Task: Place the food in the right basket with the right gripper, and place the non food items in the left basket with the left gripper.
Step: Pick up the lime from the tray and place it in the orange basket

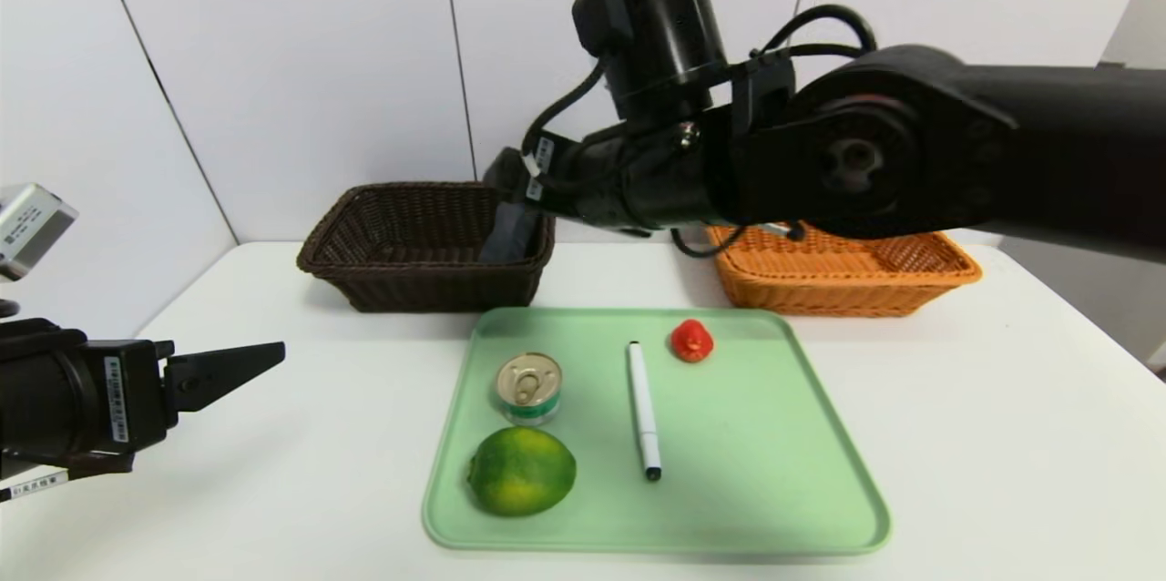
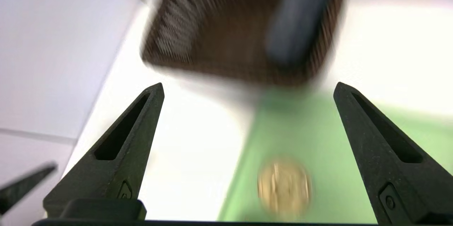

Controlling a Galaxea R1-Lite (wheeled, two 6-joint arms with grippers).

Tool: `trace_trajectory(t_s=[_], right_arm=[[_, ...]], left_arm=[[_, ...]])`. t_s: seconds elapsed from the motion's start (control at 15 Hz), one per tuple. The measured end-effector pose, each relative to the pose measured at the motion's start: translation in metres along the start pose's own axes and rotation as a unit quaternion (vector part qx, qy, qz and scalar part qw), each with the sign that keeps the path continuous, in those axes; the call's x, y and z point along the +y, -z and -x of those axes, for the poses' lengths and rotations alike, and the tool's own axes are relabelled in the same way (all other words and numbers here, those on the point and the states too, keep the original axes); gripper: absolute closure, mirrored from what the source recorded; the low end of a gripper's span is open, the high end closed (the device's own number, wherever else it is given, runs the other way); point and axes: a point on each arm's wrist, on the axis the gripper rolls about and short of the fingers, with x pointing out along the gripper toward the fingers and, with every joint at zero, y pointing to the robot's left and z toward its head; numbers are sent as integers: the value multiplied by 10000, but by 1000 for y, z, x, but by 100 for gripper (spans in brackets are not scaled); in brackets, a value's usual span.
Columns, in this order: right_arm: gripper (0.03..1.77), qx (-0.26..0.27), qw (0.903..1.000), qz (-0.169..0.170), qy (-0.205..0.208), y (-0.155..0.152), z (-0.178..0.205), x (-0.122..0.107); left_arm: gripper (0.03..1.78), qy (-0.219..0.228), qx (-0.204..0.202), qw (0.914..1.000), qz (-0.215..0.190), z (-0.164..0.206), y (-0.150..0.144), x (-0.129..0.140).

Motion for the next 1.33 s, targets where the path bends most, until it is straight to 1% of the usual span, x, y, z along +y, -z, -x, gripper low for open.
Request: trace_trajectory(t_s=[0.07,0.13,0.2,0.27,0.33,0.4,0.47,0.53,0.67,0.73,0.8,0.93,1.07,1.13,1.33], right_arm=[[14,442,9983,-314,230,6,10,-4],[13,908,9927,-672,418,13,19,-8],[13,1334,9846,-1016,491,17,28,-10],[12,1748,9739,-1368,479,21,37,-11],[12,2135,9604,-1741,429,23,44,-11],[11,2465,9444,-2143,379,26,48,-11],[11,2670,9305,-2484,346,27,49,-11],[11,2848,9168,-2778,346,29,46,-10],[11,3139,8919,-3229,424,36,36,-10],[11,3274,8796,-3415,502,40,29,-11],[11,3348,8713,-3539,592,44,22,-12],[11,3498,8592,-3661,734,52,10,-14],[10,3775,8417,-3781,783,57,3,-17],[10,3850,8345,-3849,852,60,0,-19],[10,3940,8256,-3894,1071,66,-9,-23]], left_arm=[[12,0,0,10000,3,0,1,0],[12,9,-1,10000,11,1,1,0],[12,13,-11,10000,32,2,1,0],[12,15,-21,10000,37,2,1,0],[12,15,-35,10000,41,3,1,0],[12,20,-48,10000,41,4,1,0],[12,21,-64,10000,41,5,1,0],[12,24,-78,10000,39,5,1,0],[12,32,-102,9999,41,7,1,0],[12,32,-105,9999,39,7,1,0],[12,32,-106,9999,41,8,2,0],[12,37,-129,9999,38,10,2,0],[12,41,-160,9999,37,11,3,0],[12,38,-175,9998,40,12,2,0],[12,44,-202,9998,40,14,3,0]])
